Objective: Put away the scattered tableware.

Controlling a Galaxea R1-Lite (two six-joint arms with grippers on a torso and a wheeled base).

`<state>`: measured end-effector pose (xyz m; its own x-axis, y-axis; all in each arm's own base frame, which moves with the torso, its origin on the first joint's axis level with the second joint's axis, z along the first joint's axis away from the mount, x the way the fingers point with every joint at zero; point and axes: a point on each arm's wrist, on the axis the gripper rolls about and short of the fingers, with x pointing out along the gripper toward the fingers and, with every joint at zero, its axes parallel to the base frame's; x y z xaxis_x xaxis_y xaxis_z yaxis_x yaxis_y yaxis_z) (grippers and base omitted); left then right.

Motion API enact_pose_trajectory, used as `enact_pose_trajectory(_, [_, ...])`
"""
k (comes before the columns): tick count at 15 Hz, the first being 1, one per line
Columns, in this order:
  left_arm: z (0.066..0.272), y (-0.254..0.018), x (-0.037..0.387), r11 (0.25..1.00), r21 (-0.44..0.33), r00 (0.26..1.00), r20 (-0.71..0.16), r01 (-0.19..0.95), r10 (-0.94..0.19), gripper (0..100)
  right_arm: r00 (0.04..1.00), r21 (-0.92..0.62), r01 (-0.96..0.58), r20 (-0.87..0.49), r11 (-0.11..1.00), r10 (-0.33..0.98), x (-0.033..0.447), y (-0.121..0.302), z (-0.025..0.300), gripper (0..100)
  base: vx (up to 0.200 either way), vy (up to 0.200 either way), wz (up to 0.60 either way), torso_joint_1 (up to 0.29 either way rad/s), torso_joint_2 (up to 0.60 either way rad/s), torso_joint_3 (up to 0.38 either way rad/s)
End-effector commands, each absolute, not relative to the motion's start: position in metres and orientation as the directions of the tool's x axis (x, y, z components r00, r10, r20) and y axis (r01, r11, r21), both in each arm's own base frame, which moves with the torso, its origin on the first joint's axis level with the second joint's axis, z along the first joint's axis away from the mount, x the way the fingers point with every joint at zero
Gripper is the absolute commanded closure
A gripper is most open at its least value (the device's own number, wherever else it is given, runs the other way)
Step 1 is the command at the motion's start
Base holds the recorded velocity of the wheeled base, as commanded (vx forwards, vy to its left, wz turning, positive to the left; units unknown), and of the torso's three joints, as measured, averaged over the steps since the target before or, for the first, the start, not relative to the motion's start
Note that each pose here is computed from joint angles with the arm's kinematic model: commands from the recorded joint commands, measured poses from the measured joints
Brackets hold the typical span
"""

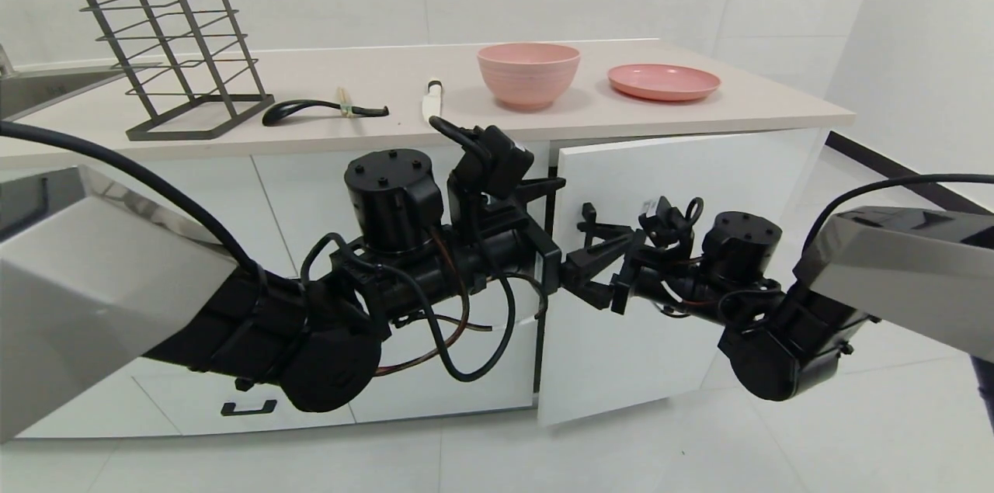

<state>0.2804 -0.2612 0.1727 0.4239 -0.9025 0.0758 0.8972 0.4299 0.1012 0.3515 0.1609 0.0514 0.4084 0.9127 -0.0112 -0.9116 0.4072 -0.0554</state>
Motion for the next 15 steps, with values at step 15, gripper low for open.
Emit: enact_pose_trajectory(15, [0.149,-0.327,0.282,0.343,0.118,0.331,0.113,0.932,-0.937,0,0.427,0.021,-0.902,-0.092,0.431,0.899,0.279,0.112,0.072,0,0.000,0.000,0.00,0.000,0.00,0.000])
